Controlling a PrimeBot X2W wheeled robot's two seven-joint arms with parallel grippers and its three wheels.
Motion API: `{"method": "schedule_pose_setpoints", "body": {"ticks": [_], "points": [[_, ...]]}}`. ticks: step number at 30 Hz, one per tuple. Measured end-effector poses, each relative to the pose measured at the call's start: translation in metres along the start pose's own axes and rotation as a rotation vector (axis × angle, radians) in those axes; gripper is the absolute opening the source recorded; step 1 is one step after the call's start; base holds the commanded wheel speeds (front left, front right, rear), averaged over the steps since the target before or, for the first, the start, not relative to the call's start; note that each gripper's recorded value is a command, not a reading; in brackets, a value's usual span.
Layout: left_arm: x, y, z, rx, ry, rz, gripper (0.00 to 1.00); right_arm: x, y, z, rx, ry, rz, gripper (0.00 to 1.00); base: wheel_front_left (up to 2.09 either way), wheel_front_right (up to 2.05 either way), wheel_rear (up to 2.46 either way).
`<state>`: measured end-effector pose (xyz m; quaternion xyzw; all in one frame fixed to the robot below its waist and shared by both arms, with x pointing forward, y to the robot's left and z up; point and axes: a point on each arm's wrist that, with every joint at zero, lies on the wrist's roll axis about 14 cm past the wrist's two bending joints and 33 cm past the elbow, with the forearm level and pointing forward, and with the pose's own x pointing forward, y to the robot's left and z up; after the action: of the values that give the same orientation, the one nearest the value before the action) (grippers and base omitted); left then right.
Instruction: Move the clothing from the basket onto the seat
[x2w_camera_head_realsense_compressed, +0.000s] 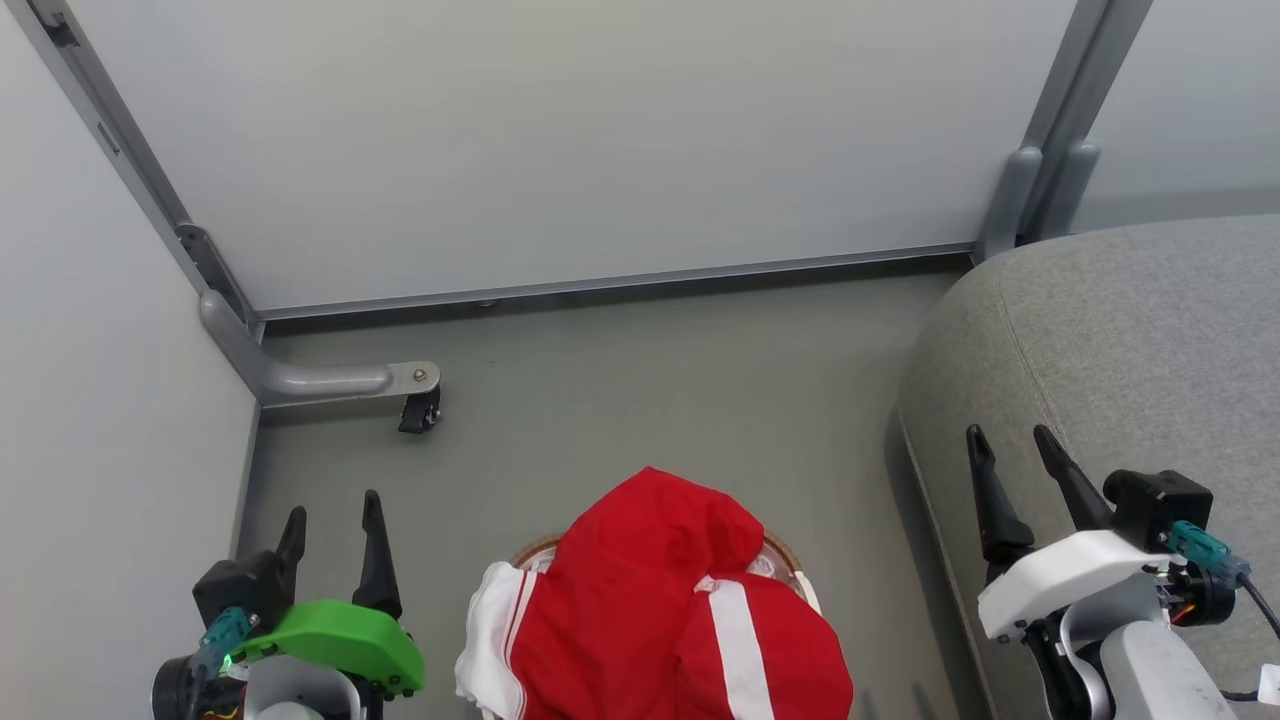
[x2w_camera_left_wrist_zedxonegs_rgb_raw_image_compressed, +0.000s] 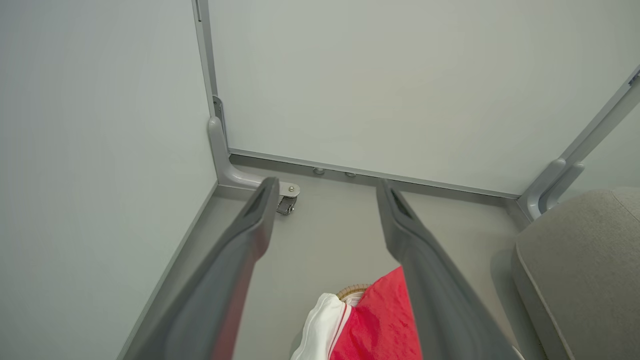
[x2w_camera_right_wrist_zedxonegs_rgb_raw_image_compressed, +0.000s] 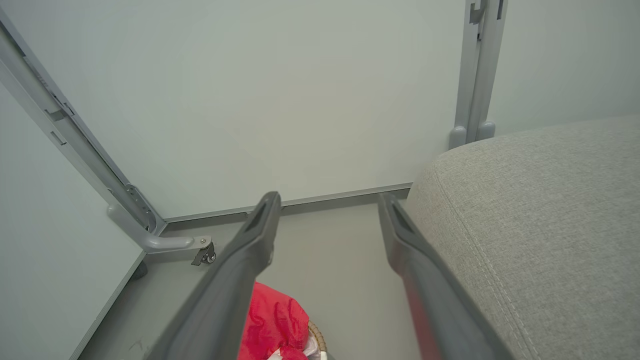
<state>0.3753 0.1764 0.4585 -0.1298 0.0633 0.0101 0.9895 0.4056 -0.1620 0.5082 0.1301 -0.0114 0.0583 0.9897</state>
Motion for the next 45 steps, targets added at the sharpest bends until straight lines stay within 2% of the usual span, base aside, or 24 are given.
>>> {"method": "schedule_pose_setpoints", "body": {"ticks": [31,39,45], "points": [[-0.011,-0.018,-0.023,0.214,0.019,-0.064,1.0,-0.011,0.011,-0.02,-0.219,0.031,0.054,1.0,0.0,0.0,0.0],[0.006,-0.039,-0.035,0.23,0.048,-0.144,1.0,0.009,0.013,-0.016,-0.277,0.007,0.078,1.0,0.0,0.0,0.0],[0.032,-0.051,-0.045,0.23,0.072,-0.183,1.0,0.031,0.007,-0.015,-0.274,-0.006,0.068,1.0,0.0,0.0,0.0]]}}
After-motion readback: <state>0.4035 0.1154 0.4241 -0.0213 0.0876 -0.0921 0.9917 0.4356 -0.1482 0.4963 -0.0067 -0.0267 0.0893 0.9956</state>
